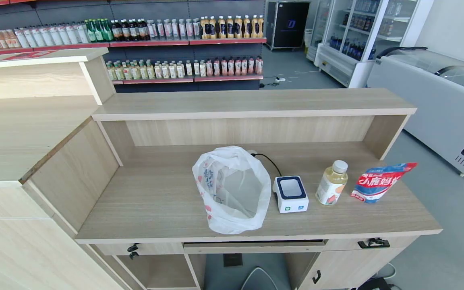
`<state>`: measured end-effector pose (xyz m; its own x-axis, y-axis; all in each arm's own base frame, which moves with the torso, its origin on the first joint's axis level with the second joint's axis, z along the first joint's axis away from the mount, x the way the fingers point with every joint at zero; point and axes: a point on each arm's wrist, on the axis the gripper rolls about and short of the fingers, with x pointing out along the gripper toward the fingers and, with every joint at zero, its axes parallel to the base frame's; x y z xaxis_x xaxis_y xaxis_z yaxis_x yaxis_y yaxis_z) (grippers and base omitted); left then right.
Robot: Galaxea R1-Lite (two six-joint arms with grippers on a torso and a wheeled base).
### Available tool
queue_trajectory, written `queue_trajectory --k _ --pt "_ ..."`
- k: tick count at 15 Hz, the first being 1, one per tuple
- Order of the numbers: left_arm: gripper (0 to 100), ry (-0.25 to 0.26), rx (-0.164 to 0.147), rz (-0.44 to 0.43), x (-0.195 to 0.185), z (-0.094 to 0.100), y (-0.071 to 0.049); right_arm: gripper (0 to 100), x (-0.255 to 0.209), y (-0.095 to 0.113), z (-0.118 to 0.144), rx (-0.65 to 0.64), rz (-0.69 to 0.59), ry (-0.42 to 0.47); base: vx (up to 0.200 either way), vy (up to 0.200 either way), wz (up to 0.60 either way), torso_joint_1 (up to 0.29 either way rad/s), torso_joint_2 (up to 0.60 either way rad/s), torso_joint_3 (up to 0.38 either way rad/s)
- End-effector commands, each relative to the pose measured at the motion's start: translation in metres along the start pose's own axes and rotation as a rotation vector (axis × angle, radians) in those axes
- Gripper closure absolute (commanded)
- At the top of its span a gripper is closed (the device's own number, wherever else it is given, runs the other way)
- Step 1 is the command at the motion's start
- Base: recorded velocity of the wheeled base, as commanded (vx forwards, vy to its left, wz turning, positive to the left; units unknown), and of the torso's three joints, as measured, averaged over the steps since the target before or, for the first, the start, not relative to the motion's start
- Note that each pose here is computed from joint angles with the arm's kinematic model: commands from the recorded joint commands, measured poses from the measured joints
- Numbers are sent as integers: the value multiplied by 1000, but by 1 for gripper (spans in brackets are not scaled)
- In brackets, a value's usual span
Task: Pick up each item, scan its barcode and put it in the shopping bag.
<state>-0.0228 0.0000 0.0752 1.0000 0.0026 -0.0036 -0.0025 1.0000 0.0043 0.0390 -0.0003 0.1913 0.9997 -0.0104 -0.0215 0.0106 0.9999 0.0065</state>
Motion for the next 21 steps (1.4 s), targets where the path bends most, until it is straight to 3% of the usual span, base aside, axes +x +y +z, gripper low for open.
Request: queue_trajectory --k 1,5,7,10,16,21 --pt "0 -1 0 1 0 0 0 0 123 -5 14 -10 5 126 0 0 0 0 0 0" --pt "0 -1 0 1 0 0 0 0 223 -29 -48 -74 -38 110 0 0 0 0 0 0" --pt "0 -1 0 1 0 0 0 0 244 -32 -84 -82 -34 162 0 0 0 0 0 0" --pt "0 -1 0 1 0 0 0 0 258 -32 -118 -78 -14 224 0 0 0 0 0 0" --pt "0 -1 0 1 0 0 0 0 285 -29 -145 -99 7 223 0 0 0 0 0 0" --pt "0 -1 0 1 0 0 0 0 312 -1 -151 -87 86 173 0 0 0 0 0 0"
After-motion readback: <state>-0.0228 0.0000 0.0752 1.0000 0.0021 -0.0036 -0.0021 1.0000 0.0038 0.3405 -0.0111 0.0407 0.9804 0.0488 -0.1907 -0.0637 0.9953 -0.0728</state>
